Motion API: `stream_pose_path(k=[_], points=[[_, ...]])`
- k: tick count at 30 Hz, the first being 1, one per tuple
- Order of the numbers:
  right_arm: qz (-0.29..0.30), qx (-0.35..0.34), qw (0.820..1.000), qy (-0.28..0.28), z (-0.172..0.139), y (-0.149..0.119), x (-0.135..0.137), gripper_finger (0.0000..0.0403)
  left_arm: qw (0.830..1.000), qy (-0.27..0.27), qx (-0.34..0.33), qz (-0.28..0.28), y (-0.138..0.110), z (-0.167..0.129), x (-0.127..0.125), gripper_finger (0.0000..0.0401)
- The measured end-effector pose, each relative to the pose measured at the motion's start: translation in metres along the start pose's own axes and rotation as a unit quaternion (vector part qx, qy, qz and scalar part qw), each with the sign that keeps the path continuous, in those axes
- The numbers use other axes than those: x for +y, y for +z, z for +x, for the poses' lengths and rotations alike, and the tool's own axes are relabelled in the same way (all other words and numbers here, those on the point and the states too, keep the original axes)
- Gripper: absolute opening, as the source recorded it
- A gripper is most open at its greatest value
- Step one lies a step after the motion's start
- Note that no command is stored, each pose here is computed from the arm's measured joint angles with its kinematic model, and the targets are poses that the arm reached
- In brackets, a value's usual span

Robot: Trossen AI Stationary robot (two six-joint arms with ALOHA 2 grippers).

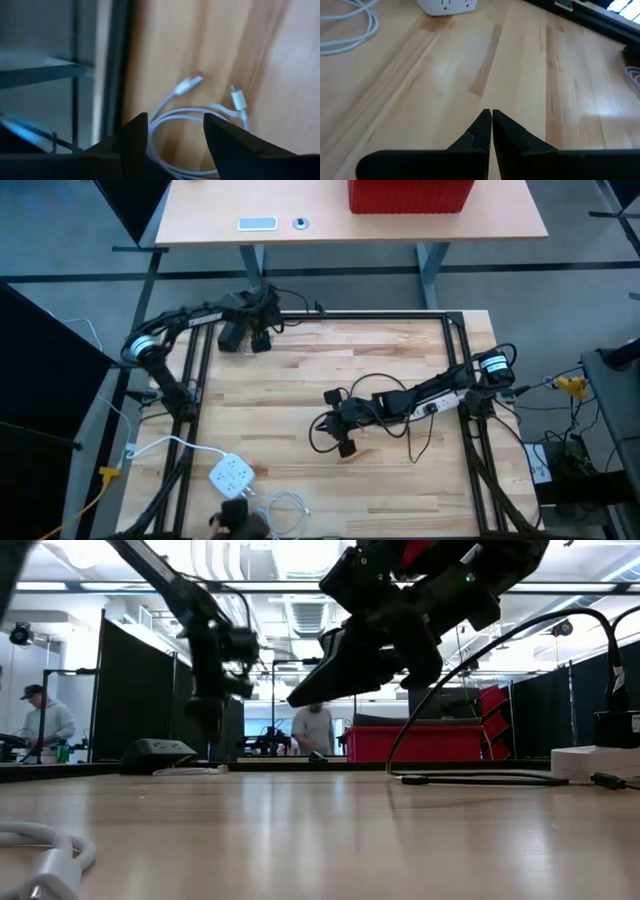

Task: Insert USB
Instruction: Insert the purple charger cable into the black outlet extension

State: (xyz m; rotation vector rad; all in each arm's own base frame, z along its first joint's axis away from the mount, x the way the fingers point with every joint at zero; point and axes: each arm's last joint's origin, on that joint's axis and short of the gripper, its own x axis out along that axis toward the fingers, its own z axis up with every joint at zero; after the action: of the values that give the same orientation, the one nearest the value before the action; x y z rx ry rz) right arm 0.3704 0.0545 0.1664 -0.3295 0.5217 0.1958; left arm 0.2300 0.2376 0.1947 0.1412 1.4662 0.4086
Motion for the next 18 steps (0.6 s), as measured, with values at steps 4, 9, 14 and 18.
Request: stream_pose_path(k=[4,9,14,18], points=[[0.006,0.020,1.000,0.004,0.000,-0.004,0.000,0.0000,0.997,-0.028,0.039,0.052,0.009,0.022,0.008,0.0187],[0.018,0.049,0.999,0.003,-0.002,-0.009,-0.004,0.0000,0.993,-0.039,0.058,0.098,0.020,0.040,0.015,0.0163],[0.018,0.055,0.998,0.008,-0.006,-0.008,-0.005,0.0000,0.989,-0.029,0.090,0.116,0.023,0.054,0.022,0.0138],[0.018,0.063,0.998,0.007,-0.007,-0.009,-0.006,0.0000,0.983,-0.051,0.116,0.134,0.019,0.062,0.018,0.0119]])
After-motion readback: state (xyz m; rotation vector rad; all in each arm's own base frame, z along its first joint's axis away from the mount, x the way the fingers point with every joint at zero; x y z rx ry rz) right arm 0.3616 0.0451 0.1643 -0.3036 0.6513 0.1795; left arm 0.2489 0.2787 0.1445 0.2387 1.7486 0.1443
